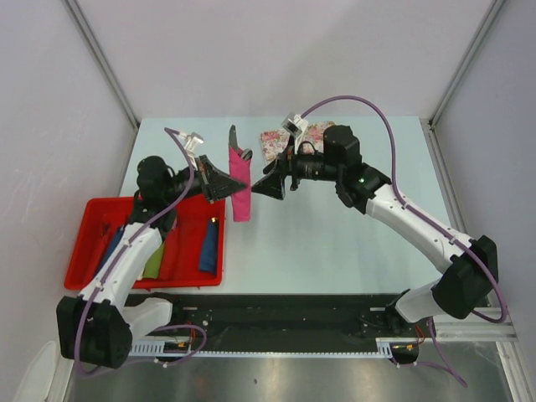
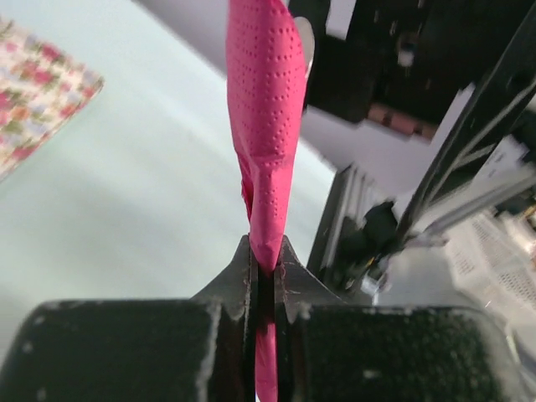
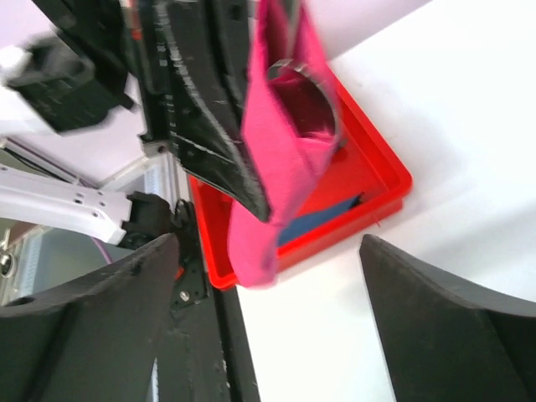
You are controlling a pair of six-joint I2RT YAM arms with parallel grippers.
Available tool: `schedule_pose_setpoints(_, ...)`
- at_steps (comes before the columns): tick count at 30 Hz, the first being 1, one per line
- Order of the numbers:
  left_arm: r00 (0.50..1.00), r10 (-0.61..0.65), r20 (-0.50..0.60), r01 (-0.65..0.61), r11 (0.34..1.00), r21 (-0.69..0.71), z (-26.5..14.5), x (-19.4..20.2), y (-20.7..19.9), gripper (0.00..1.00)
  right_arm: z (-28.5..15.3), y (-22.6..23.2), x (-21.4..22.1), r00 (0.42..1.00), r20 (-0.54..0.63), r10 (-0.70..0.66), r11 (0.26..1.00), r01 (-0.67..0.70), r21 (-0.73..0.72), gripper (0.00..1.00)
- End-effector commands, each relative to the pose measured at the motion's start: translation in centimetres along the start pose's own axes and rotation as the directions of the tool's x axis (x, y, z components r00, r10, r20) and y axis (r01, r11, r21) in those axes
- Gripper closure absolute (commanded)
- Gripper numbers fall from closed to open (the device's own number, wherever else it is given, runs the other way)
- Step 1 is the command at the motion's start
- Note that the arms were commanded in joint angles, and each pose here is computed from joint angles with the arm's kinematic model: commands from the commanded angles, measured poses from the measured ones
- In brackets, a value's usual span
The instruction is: Place the utensils on the paper napkin and roll it up
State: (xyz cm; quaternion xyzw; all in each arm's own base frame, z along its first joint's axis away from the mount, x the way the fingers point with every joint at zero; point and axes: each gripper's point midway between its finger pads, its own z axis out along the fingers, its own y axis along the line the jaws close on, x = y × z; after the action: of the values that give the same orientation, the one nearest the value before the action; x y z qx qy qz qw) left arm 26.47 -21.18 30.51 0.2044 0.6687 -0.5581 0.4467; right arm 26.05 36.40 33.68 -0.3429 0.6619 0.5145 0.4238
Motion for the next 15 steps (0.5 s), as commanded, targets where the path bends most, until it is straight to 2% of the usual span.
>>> schedule_pose_setpoints(1,0.966,0.203,-0.158,-0.214,0.975,-0.057,-3.0,2.3,1.2,1.0,-0.2,-0.2,-0.4,1.0,-0.015,-0.024,1.0,0.024,-0.008,0.03)
schedule_pose_setpoints(2,0.968,0.141,-0.209,-0.163,0.982,-0.092,-3.9,4.0,2.0,1.0,-0.2,-0.5,-0.1,1.0,-0.022,-0.019,1.0,0.019,-0.003,0.02)
schedule_pose_setpoints(4,0.959,0.137,-0.248,-0.179,0.972,-0.155,-5.8,5.1,3.9,1.0,-0.1,-0.9,0.4,0.999,-0.032,-0.01,1.0,0.01,0.005,0.01)
schedule_pose_setpoints(7,0.965,0.023,-0.262,-0.091,0.964,-0.249,-8.2,6.5,6.3,1.0,0.0,-1.4,1.1,0.999,-0.045,0.005,1.0,-0.004,0.014,0.0)
schedule_pose_setpoints(9,0.97,-0.065,-0.234,-0.009,0.953,-0.304,-9.6,7.3,7.6,1.0,0.2,-1.6,1.4,0.999,-0.052,0.014,1.0,-0.013,0.016,0.0)
schedule_pose_setpoints(11,0.974,-0.103,-0.203,0.022,0.93,-0.368,-10.6,6.9,9.1,1.0,0.3,-1.8,1.6,0.998,-0.056,0.021,1.0,-0.02,0.018,0.0)
schedule_pose_setpoints(14,0.963,-0.162,-0.217,0.062,0.912,-0.406,-11.4,7.1,10.4,1.0,0.4,-2.1,1.5,0.998,-0.055,0.019,1.0,-0.018,0.024,0.0)
schedule_pose_setpoints(15,0.959,-0.124,-0.255,0.015,0.921,-0.39,-11.7,7.3,10.7,1.0,0.6,-2.2,1.6,0.998,-0.059,0.021,1.0,-0.019,0.023,0.0)
